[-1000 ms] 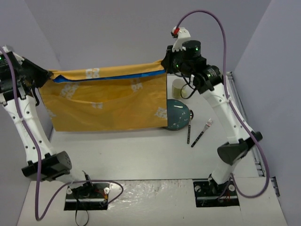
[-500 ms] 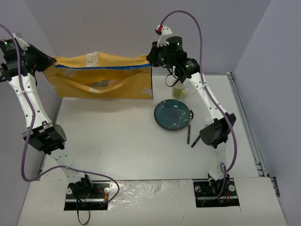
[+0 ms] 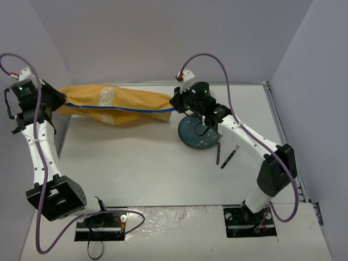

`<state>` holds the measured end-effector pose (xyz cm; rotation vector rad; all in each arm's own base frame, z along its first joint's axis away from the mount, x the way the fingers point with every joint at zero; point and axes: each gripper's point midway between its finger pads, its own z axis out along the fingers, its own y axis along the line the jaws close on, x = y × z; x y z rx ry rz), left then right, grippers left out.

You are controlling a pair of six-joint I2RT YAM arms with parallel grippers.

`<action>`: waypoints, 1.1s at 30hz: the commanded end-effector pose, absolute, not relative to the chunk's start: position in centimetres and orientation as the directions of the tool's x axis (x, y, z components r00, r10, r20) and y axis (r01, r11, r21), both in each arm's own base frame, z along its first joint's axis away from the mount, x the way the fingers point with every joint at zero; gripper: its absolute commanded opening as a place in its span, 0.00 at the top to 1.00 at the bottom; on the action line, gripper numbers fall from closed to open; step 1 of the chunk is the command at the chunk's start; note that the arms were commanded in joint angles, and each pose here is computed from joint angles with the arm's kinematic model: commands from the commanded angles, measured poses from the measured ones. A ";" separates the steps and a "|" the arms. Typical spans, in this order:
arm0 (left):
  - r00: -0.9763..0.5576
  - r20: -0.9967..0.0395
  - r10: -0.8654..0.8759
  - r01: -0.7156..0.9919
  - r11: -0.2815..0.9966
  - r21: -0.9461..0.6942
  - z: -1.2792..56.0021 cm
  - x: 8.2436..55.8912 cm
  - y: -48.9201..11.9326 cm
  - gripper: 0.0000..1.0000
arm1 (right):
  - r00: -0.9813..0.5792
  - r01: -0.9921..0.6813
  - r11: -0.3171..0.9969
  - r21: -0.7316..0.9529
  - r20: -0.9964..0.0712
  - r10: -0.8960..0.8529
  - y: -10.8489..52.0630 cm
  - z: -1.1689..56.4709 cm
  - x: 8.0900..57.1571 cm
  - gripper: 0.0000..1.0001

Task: Set the dinner table for one person

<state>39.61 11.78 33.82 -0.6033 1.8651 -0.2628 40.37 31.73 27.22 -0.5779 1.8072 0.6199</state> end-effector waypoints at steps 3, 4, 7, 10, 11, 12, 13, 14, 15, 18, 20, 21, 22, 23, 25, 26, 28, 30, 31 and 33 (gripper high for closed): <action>-0.373 -0.728 -0.576 -0.592 0.752 -0.291 20.4 34.8 15.4 1.00 | -0.463 -0.681 0.712 0.171 -0.854 -0.237 34.1 15.9 33.9 1.00; -0.365 -0.735 -0.572 -0.597 0.749 -0.287 20.7 34.1 15.2 1.00 | -0.490 -0.680 0.709 0.185 -0.835 -0.252 34.1 14.5 32.6 1.00; -0.354 -0.729 -0.585 -0.672 0.702 -0.237 20.3 31.9 15.9 1.00 | -0.520 -0.688 0.695 0.209 -0.810 -0.271 34.2 13.4 30.0 1.00; -0.368 -0.713 -0.597 -0.734 0.657 -0.171 19.8 29.8 16.5 1.00 | -0.543 -0.693 0.687 0.217 -0.784 -0.300 33.8 12.6 28.1 1.00; -0.373 -0.709 -0.599 -0.741 0.652 -0.161 19.6 29.4 16.4 1.00 | -0.552 -0.689 0.691 0.218 -0.776 -0.306 33.6 12.3 27.8 1.00; -0.375 -0.705 -0.602 -0.744 0.649 -0.157 19.5 29.2 16.4 1.00 | -0.563 -0.684 0.696 0.221 -0.766 -0.310 33.4 12.2 27.6 1.00; -0.374 -0.703 -0.604 -0.745 0.648 -0.160 19.6 29.1 16.3 1.00 | -0.567 -0.682 0.696 0.224 -0.763 -0.310 33.4 12.4 27.5 1.00; -0.372 -0.703 -0.607 -0.744 0.647 -0.166 19.9 29.2 16.3 1.00 | -0.566 -0.684 0.693 0.228 -0.765 -0.307 33.6 12.8 27.6 1.00; -0.366 -0.704 -0.608 -0.737 0.652 -0.179 20.5 29.5 16.1 1.00 | -0.560 -0.685 0.693 0.226 -0.772 -0.302 33.8 13.6 27.8 1.00; -0.339 -0.731 -0.592 -0.694 0.682 -0.230 24.1 31.0 15.9 1.00 | -0.511 -0.692 0.695 0.196 -0.813 -0.280 34.3 17.6 29.1 1.00; -0.301 -0.771 -0.561 -0.627 0.726 -0.284 28.6 32.4 15.4 1.00 | -0.462 -0.697 0.697 0.167 -0.848 -0.259 34.2 21.4 29.7 1.00; -0.277 -0.791 -0.546 -0.589 0.747 -0.309 30.9 32.8 14.9 1.00 | -0.437 -0.698 0.700 0.154 -0.865 -0.246 34.1 23.3 29.9 1.00; -0.251 -0.808 -0.533 -0.551 0.765 -0.334 33.1 33.1 14.4 1.00 | -0.409 -0.697 0.703 0.142 -0.884 -0.228 33.8 25.4 30.1 1.00; -0.214 -0.831 -0.513 -0.516 0.782 -0.350 35.8 33.3 14.1 1.00 | -0.379 -0.694 0.708 0.129 -0.901 -0.208 33.6 27.3 30.4 1.00; -0.128 -0.875 -0.466 -0.447 0.815 -0.369 41.5 33.1 13.3 1.00 | -0.317 -0.686 0.720 0.106 -0.934 -0.164 33.2 31.4 30.8 1.00; -0.092 -0.889 -0.448 -0.415 0.829 -0.375 44.0 32.9 12.8 1.00 | -0.287 -0.682 0.724 0.099 -0.948 -0.140 32.9 33.3 30.9 1.00; -0.045 -0.899 -0.436 -0.377 0.841 -0.389 47.1 32.8 12.3 1.00 | -0.246 -0.661 0.747 0.071 -0.961 -0.126 32.1 35.2 31.4 1.00; -0.012 -0.905 -0.425 -0.344 0.852 -0.395 48.9 32.7 11.9 1.00 | -0.198 -0.635 0.772 0.037 -0.973 -0.116 31.4 37.4 32.1 1.00; 0.001 -0.908 -0.418 -0.329 0.858 -0.395 49.7 32.6 11.7 1.00 | -0.181 -0.619 0.785 0.022 -0.977 -0.115 31.0 38.1 32.6 1.00; 0.022 -0.913 -0.408 -0.306 0.866 -0.395 51.0 32.7 11.4 1.00 | -0.153 -0.592 0.806 0.006 -0.983 -0.105 30.3 39.5 33.5 1.00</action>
